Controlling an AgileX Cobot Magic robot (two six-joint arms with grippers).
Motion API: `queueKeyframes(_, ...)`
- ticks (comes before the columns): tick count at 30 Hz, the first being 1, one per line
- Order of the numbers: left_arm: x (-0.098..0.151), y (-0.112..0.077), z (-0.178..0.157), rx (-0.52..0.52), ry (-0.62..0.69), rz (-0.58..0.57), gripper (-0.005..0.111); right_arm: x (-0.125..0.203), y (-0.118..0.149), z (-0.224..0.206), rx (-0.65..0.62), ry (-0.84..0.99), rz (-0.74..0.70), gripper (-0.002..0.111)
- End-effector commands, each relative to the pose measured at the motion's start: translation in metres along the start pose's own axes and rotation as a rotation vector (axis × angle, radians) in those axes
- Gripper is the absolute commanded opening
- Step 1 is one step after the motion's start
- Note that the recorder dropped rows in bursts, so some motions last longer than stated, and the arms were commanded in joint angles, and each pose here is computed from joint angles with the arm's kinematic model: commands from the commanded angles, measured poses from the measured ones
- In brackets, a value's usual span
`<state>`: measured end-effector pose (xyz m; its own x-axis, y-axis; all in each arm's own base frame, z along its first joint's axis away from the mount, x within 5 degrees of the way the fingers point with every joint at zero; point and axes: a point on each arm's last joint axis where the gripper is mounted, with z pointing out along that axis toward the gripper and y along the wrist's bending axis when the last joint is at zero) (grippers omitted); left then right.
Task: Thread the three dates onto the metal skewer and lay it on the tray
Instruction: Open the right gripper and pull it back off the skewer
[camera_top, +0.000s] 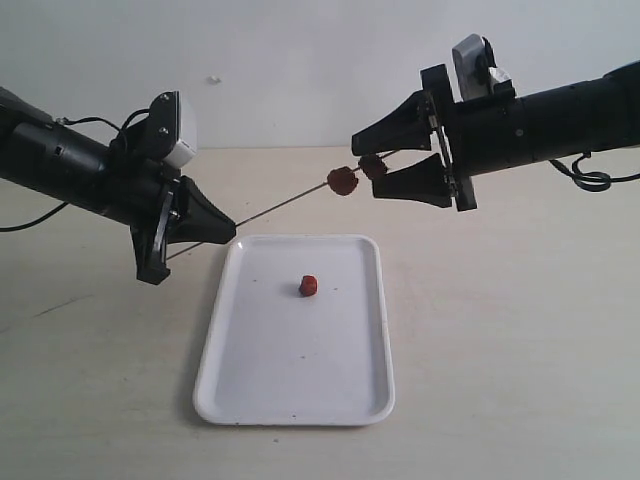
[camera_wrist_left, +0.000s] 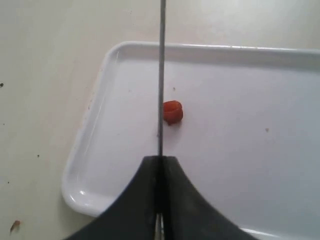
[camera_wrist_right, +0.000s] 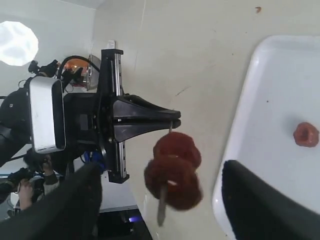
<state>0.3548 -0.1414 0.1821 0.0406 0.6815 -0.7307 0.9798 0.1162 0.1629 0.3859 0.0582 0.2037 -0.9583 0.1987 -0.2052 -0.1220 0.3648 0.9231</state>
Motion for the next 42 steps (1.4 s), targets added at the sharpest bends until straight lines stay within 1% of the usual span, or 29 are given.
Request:
queueKeyframes(1,-0.003,0.001,0.000,-0.010,-0.015,-0.014,0.000,-0.001,0.006,0.000,-0.019,-0.004,-0.034,0.070)
queueKeyframes(8,-0.003,0.001,0.000,-0.010,-0.013,-0.012,0.000,-0.004,0.016,-0.006,-0.044,-0.045,-0.070,0.070)
queueKeyframes(14,-0.003,0.001,0.000,-0.010,-0.014,-0.012,0.000,-0.005,0.027,-0.025,-0.015,-0.069,-0.122,0.070)
queueKeyframes(19,-0.003,0.001,0.000,-0.010,-0.014,-0.012,0.000,0.001,0.028,-0.043,0.089,-0.022,-0.179,0.070)
queueKeyframes(23,-0.002,0.001,-0.001,-0.010,-0.012,-0.014,0.000,0.003,0.030,-0.051,0.134,-0.008,-0.210,0.070)
queueKeyframes(27,0.000,0.001,-0.001,-0.006,0.000,-0.003,0.000,0.007,0.043,-0.074,0.199,-0.028,-0.275,0.070)
queueKeyframes(28,0.000,0.001,-0.001,-0.007,0.004,0.000,0.000,0.011,0.049,-0.089,0.257,-0.028,-0.316,0.070)
queueKeyframes(30,0.001,0.002,-0.001,-0.015,0.013,0.003,0.000,0.015,0.060,-0.107,0.309,-0.053,-0.359,0.070)
queueKeyframes(31,0.001,0.002,-0.001,-0.015,0.013,0.003,0.000,0.017,0.063,-0.111,0.321,-0.058,-0.374,0.070)
queueKeyframes(33,0.003,0.004,-0.003,-0.023,0.012,-0.006,0.000,0.025,0.069,-0.119,0.408,-0.016,-0.445,0.070)
queueKeyframes(34,0.008,0.007,-0.008,-0.035,0.013,-0.022,0.000,0.030,0.069,-0.124,0.487,0.034,-0.476,0.070)
queueKeyframes(35,0.012,0.009,-0.012,-0.042,0.012,-0.043,0.000,0.032,0.065,-0.127,0.545,0.049,-0.440,0.069)
queueKeyframes(36,0.016,0.012,-0.016,-0.049,0.011,-0.073,0.000,0.029,0.059,-0.129,0.610,0.020,-0.388,0.064)
queueKeyframes(37,0.021,0.014,-0.022,-0.053,0.007,-0.094,0.000,0.027,0.052,-0.126,0.647,0.019,-0.324,0.058)
queueKeyframes(38,0.026,0.016,-0.027,-0.052,0.001,-0.109,0.000,0.026,0.044,-0.120,0.656,0.040,-0.279,0.053)
queueKeyframes(40,0.033,0.019,-0.036,-0.061,-0.008,-0.136,0.000,0.023,0.032,-0.097,0.634,0.104,-0.265,0.044)
queueKeyframes(41,0.038,0.021,-0.040,-0.072,-0.007,-0.147,0.000,0.020,0.025,-0.082,0.616,0.118,-0.258,0.044)
queueKeyframes(42,0.042,0.023,-0.044,-0.083,-0.005,-0.154,0.000,0.018,0.021,-0.066,0.596,0.118,-0.260,0.046)
